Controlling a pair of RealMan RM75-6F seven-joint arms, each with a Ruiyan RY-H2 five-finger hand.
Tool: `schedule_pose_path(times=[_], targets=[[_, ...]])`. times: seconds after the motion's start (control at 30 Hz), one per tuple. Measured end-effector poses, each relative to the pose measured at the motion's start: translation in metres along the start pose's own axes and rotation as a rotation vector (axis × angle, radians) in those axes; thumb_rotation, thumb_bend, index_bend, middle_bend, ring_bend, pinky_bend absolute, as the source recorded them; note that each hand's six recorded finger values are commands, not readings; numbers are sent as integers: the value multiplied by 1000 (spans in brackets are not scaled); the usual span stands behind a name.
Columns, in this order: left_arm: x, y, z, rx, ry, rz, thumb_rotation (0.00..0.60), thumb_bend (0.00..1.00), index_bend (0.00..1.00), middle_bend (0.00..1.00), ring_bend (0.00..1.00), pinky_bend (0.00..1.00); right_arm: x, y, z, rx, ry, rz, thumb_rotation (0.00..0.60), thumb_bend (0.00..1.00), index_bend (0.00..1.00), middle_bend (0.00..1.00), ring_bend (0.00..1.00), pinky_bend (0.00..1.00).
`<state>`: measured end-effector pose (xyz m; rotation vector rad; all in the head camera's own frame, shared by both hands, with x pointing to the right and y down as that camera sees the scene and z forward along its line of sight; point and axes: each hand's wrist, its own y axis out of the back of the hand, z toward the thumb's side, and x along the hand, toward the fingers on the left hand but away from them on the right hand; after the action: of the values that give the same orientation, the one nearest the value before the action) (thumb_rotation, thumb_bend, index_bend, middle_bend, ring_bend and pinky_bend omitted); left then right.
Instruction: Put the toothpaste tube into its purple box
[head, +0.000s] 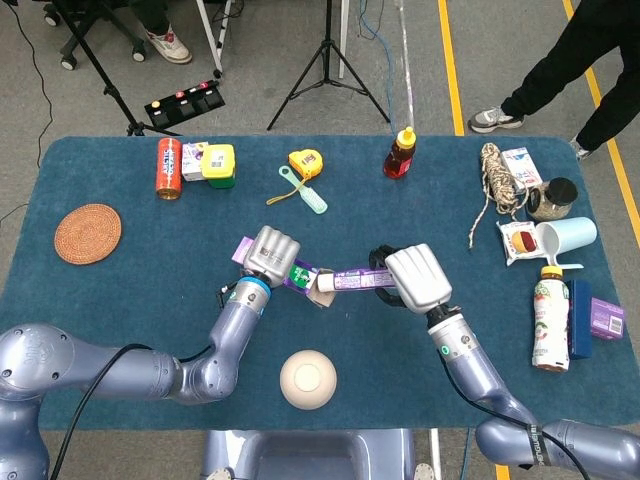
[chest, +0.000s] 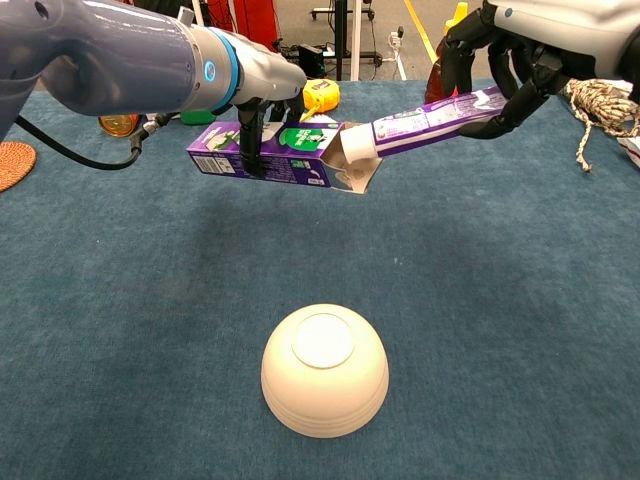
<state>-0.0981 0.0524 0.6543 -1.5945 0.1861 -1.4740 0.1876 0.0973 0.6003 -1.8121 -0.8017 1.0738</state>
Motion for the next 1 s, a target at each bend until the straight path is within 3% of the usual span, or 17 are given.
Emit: schedule_pose_path(times=[0.4, 1.0], targets=[[5, 0, 1, -121, -4, -17, 600, 287, 594, 497, 425, 750, 6, -5, 6, 4, 0, -4, 600, 575, 640, 650, 620, 679], [2, 2, 12, -180, -31, -42, 600, 287, 594, 504, 436, 758, -3, -10, 5, 18, -53, -3, 600, 596, 641, 652, 622, 679]])
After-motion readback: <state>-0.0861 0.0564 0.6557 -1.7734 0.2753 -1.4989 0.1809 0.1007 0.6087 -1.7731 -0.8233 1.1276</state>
